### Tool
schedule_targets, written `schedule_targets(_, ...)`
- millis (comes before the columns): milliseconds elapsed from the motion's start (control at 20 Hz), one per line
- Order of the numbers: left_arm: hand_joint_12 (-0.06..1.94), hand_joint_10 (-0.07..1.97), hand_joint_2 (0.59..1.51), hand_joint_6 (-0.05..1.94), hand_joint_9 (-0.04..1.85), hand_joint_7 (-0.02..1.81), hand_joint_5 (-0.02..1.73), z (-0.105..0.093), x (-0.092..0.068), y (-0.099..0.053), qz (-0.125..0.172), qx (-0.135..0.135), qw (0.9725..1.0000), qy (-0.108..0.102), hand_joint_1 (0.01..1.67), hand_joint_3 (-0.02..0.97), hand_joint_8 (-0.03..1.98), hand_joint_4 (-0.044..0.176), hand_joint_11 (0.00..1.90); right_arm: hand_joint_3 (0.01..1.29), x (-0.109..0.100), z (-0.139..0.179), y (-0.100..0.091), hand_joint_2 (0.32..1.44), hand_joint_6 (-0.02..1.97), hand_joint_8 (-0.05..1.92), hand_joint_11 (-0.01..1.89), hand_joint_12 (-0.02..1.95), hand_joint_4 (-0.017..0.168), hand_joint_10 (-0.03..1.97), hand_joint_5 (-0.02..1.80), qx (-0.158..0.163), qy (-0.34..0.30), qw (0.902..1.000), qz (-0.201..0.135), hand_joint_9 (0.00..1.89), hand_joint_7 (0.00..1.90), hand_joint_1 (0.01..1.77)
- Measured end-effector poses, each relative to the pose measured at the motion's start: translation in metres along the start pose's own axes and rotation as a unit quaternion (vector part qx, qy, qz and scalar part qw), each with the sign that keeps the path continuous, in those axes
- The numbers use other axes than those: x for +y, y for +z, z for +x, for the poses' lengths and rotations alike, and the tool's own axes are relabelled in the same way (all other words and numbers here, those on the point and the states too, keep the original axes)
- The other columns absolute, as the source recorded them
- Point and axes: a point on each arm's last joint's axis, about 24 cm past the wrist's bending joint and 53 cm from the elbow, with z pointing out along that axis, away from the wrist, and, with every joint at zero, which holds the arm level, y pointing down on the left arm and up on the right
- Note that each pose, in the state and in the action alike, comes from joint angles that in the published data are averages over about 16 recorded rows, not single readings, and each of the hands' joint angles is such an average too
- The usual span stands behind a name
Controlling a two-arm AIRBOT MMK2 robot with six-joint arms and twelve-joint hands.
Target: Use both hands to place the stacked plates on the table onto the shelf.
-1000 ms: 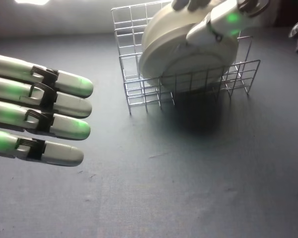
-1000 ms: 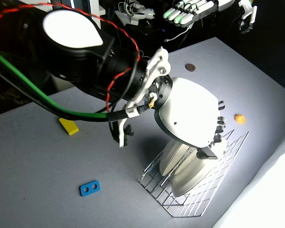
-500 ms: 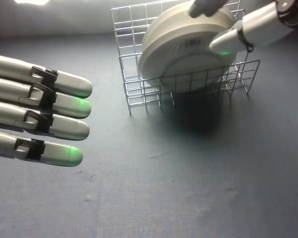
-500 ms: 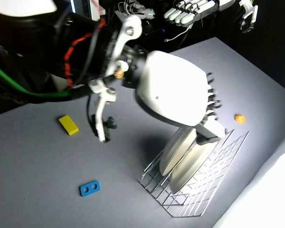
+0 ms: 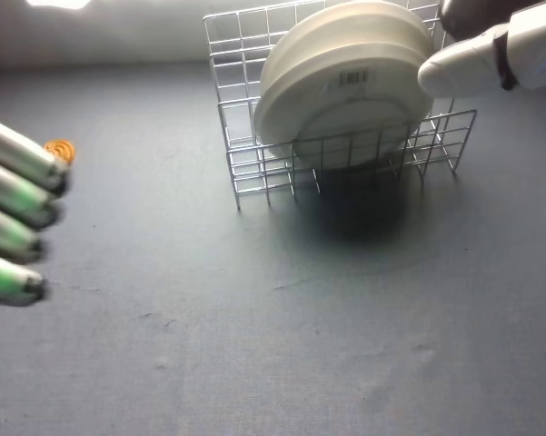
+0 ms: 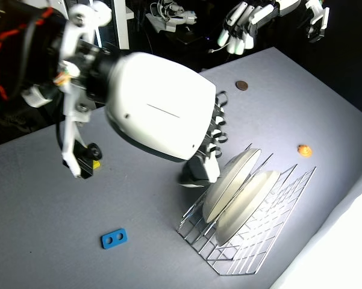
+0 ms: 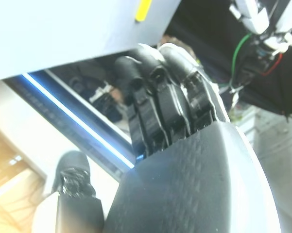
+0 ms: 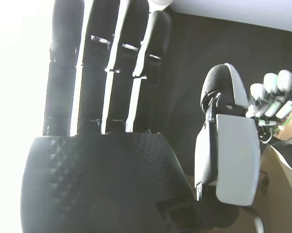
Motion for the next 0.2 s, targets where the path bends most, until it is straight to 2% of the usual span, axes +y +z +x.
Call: schedule_targets(200,1.61,1.36,1.204,1.13,0.94,1.0,0.86,0.0019,0.0011,-0.0018,-0.002,0.004,1.0,0.001,0.18,0.011,1.21,0.002,0.8,0.01,0.0006,0.0009,-0.009,1.08,0.96,1.0,1.1,1.57,0.0,1.16,1.08,0.001,0.009,1.0,-0.004,1.19,1.19,0.43)
